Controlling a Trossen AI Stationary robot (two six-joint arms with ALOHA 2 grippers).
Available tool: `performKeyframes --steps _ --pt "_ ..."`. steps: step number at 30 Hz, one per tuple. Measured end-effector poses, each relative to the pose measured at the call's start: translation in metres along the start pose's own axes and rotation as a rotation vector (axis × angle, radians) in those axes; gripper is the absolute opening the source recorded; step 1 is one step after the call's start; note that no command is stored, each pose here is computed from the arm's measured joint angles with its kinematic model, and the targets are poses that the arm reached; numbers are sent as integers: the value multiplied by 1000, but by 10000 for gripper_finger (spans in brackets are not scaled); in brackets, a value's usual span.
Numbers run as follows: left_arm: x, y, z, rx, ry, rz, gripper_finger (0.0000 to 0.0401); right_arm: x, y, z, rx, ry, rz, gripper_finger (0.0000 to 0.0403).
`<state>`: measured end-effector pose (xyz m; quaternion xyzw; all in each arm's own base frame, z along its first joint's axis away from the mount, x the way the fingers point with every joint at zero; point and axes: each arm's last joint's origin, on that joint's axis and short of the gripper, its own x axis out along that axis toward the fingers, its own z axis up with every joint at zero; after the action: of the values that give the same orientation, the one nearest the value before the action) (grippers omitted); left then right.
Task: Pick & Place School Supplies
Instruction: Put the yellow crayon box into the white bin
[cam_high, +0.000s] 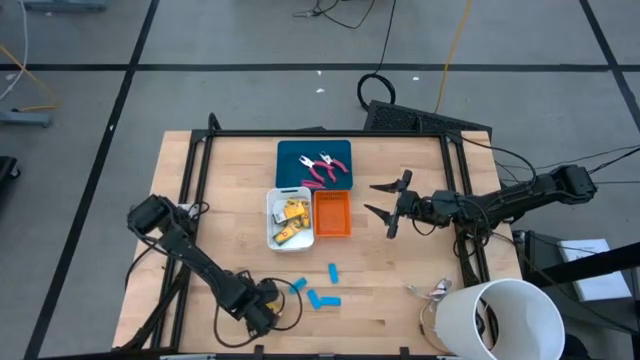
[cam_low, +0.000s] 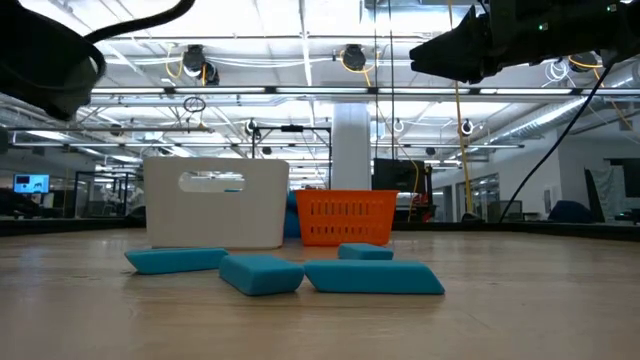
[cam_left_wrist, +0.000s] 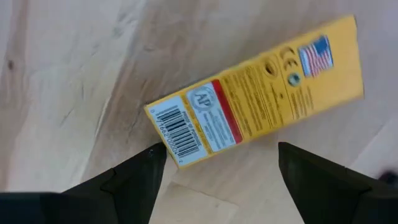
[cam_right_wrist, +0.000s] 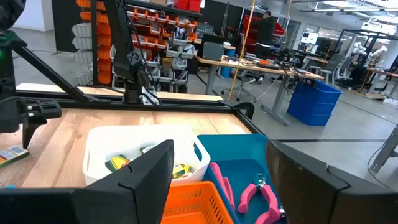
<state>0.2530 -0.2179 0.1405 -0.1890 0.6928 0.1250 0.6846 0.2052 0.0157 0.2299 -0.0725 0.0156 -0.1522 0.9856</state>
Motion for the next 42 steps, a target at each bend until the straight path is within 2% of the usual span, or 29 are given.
performKeyframes --steps 9,13,17,28,31,38,42 --pt "1 0 -1 470 -49 41 319 0 0 0 1 0 2 247" --pt "1 2 -1 546 -63 81 319 0 0 0 0 0 3 247" --pt "0 3 4 647 -153 148 319 0 0 0 1 0 3 247" --pt "0 -9 14 977 -270 104 319 0 0 0 1 1 4 247" --pt "0 -8 18 983 -268 83 319 0 0 0 1 1 4 247" --pt "0 -2 29 783 -184 -20 319 0 0 0 0 3 4 247" --pt "0 -1 30 767 -164 -44 319 0 0 0 -1 4 4 247"
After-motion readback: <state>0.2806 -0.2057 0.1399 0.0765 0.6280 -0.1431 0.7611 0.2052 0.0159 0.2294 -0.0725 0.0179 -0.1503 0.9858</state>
